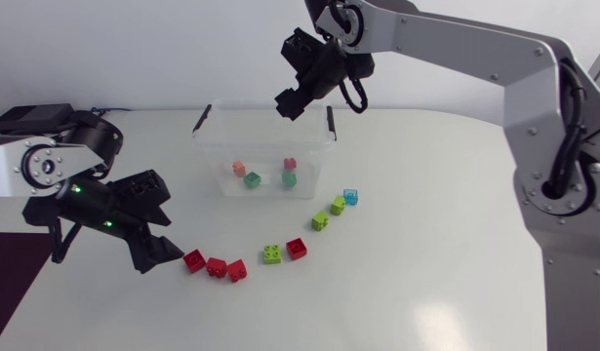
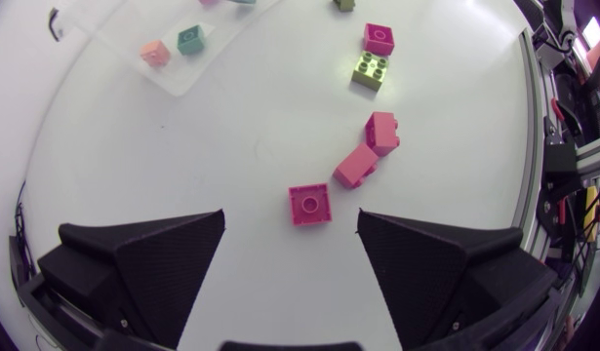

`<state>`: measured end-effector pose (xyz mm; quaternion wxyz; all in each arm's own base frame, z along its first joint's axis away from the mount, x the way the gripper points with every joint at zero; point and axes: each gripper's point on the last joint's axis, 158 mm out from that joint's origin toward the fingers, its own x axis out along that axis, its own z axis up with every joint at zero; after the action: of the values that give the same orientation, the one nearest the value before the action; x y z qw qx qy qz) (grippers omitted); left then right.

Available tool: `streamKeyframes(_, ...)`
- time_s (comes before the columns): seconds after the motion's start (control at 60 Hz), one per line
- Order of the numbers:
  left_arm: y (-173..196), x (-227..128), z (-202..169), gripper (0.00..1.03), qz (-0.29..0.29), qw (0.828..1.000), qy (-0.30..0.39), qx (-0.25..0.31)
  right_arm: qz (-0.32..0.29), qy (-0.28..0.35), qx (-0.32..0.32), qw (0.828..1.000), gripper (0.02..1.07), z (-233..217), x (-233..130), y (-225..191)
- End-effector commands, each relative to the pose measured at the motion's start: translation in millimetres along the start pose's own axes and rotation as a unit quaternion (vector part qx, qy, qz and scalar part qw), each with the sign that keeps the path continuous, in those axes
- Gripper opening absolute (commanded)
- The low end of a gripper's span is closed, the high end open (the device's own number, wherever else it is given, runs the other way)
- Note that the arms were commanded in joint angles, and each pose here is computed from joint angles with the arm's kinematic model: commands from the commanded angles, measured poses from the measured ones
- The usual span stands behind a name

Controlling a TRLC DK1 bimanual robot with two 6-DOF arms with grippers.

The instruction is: Pick up the duplo bricks and place them in the container

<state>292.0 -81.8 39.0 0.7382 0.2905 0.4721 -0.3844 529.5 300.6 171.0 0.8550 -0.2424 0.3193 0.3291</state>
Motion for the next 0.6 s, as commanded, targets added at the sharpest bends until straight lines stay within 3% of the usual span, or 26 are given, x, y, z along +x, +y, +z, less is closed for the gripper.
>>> streamKeyframes(0.0, -11, 19, -8, 0.94, -0.023, 0.999, 0.026, 0.018, -0.013, -0.016, 0.015, 1.000, 0.97, 3, -32, -4)
streamKeyframes(0.233, -11, 49, -12, 0.91, -0.032, 0.997, 0.065, 0.017, -0.022, -0.008, 0.013, 1.000, 0.97, -47, -87, -3)
streamKeyframes(0.367, -17, 67, -17, 0.91, -0.036, 0.996, 0.086, 0.014, -0.025, 0.012, 0.030, 0.999, 0.98, -90, -96, -17)
streamKeyframes(0.55, -16, 81, -18, 0.73, -0.039, 0.995, 0.096, 0.003, 0.000, 0.049, 0.028, 0.998, 0.98, -152, -85, -25)
streamKeyframes(0.583, -13, 81, -17, 0.61, -0.035, 0.995, 0.095, 0.001, 0.011, 0.055, 0.027, 0.998, 0.98, -164, -81, -27)
